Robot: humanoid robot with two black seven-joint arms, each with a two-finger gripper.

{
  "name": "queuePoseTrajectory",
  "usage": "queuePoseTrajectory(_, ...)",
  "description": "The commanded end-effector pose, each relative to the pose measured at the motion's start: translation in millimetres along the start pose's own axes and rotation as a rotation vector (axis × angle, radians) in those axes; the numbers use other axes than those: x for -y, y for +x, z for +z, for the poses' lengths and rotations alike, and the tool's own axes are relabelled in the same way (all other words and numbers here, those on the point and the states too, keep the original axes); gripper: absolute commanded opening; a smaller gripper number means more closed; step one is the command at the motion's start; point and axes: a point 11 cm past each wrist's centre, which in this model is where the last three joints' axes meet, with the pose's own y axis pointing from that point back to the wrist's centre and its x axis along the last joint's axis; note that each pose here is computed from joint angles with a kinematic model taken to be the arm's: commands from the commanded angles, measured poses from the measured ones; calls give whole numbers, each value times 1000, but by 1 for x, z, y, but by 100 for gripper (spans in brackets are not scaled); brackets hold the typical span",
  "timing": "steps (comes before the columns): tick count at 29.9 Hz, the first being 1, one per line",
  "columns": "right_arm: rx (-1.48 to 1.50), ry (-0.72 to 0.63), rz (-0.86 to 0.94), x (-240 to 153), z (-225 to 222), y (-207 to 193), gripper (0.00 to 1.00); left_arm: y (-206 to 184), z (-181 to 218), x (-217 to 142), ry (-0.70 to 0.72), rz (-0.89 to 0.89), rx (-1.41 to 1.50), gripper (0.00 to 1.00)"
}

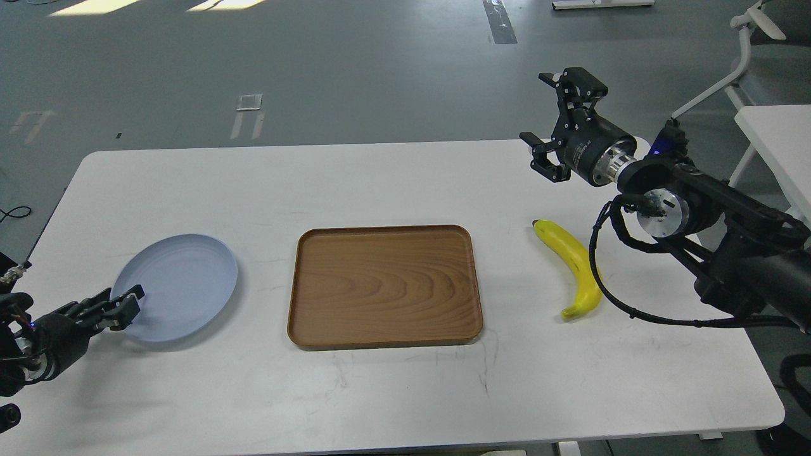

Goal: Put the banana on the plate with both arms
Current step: 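Grasp the plate rim with the left gripper, then lift the plate with the left gripper and set it on the wooden tray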

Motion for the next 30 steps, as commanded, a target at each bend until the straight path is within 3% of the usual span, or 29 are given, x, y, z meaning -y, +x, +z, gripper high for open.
queuePoseTrajectory(1, -3, 1, 3, -1, -1, 2, 100, 0, -1, 0, 1, 0, 0, 12)
queuePoseTrajectory(2, -2, 0, 2, -1, -1, 1, 100, 2, -1, 0, 3, 8, 0, 1)
queuePoseTrajectory(3, -2, 0, 3, -1, 0, 2, 100, 2, 0, 1, 1, 11, 0, 0)
queuePoseTrajectory(18, -6, 5, 9, -1, -3, 3, 100, 30, 8, 9, 0, 91, -106, 0)
queuePoseTrajectory(23, -31, 20, 28, -7, -17, 14, 100, 52, 51, 27, -121, 112, -123, 0)
queuePoseTrajectory(28, -58, 10, 26, -12, -19, 17, 100, 82, 150, 44, -391, 100, -169, 0)
queuePoseTrajectory(30, -58, 12, 27, -12, -20, 17, 100, 84, 172, 47, -449, 91, -166, 0)
